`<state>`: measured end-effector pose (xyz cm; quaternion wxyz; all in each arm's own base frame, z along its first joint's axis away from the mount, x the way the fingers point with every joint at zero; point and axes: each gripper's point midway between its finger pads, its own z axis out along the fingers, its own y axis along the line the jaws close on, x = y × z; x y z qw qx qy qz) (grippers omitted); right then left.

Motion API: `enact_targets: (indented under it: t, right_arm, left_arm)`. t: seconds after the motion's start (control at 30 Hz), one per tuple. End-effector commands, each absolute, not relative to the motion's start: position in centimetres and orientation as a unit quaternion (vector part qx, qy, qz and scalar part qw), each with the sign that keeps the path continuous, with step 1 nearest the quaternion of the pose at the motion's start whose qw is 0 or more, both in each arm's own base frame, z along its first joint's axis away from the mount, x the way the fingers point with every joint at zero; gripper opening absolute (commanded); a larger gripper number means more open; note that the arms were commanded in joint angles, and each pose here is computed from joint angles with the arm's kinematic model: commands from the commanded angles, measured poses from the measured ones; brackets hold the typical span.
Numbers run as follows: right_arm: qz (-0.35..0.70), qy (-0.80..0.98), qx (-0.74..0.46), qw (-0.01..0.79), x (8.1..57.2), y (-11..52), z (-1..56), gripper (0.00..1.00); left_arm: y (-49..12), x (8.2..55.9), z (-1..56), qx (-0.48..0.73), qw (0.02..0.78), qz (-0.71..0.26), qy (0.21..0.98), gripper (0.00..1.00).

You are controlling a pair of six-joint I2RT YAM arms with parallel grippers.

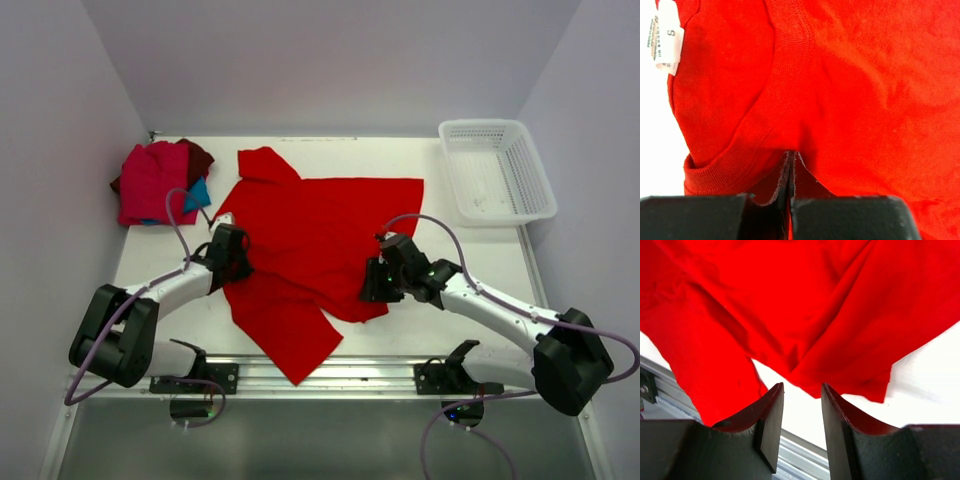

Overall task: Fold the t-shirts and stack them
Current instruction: Flatten the tshirt out

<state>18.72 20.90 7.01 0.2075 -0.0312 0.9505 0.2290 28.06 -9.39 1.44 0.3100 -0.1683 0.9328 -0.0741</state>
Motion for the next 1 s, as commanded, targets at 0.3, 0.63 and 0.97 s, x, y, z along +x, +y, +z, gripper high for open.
enact_targets:
  t: [0.3,0.63,0.97]
  right_arm:
    - [0.191,0.967,-0.057,0.157,14.7,21.4,3.4,0.38]
    - [0.151,0.97,-0.06,0.179,15.5,21.0,3.0,0.35]
    - [0.152,0.97,-0.061,0.179,16.4,22.7,1.5,0.34]
  left_arm:
    - [-9.6,27.4,0.8,-0.161,0.305,-0.087,0.935,0.0]
    - [-9.8,27.3,0.6,-0.16,0.304,-0.093,0.934,0.0]
    - [-9.9,26.5,0.0,-0.161,0.297,-0.099,0.936,0.0]
